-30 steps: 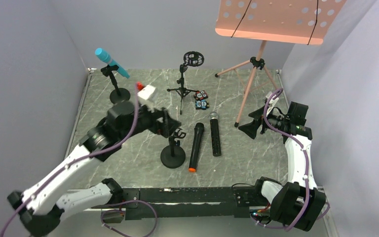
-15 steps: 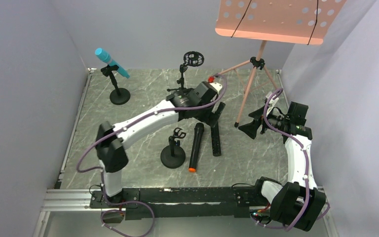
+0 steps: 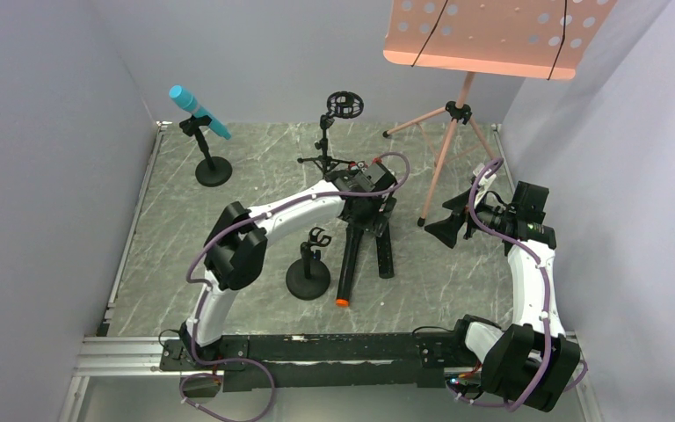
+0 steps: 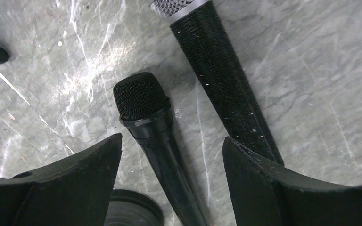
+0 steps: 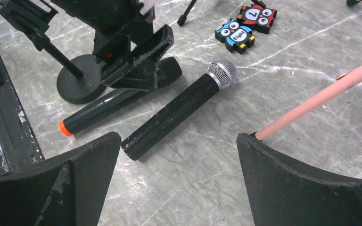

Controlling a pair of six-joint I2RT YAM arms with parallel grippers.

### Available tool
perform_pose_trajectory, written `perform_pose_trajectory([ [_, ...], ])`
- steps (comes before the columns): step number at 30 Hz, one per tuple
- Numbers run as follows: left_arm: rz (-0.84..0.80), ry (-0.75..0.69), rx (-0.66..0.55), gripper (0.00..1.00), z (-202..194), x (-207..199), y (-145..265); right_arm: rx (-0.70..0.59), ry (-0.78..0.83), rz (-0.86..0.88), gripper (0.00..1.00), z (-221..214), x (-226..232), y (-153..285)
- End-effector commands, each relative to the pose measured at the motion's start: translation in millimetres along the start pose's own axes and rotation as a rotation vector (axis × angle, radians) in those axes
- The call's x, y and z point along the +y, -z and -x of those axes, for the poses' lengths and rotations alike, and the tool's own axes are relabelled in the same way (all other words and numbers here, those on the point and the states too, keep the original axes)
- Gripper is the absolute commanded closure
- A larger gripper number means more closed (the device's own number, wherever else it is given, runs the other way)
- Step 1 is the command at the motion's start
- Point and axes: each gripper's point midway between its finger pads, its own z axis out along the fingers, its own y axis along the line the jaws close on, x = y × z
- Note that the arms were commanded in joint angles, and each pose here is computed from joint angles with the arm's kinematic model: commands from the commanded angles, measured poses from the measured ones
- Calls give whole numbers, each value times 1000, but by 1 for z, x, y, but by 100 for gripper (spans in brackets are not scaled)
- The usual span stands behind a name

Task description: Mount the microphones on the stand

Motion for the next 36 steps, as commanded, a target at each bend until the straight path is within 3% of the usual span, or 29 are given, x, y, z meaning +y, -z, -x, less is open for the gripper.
perform_pose_trajectory([
  [1, 79, 68, 35, 19, -13, 15, -16, -37, 76, 15, 0, 21, 3, 4],
  [7, 151, 90, 104, 26, -38, 32, -35, -36, 77, 14, 0, 21, 3, 4],
  [16, 152, 119, 182, 28, -71, 33, -50, -34, 72, 11, 0, 19, 1, 3],
  [21, 154, 129, 192, 29, -78, 32, -52, -34, 72, 13, 0, 19, 2, 3],
  [25, 152, 133, 193, 38, -78, 30, -53, -34, 72, 11, 0, 19, 1, 3],
  [28, 146, 131, 208, 38, -81, 29, -56, -33, 72, 11, 0, 19, 2, 3],
  [32, 135, 125, 210, 53, -79, 26, -57, -33, 74, 11, 0, 20, 2, 3],
  [36, 139, 118, 172, 87, -64, 29, -49, -33, 77, 10, 0, 20, 2, 4],
])
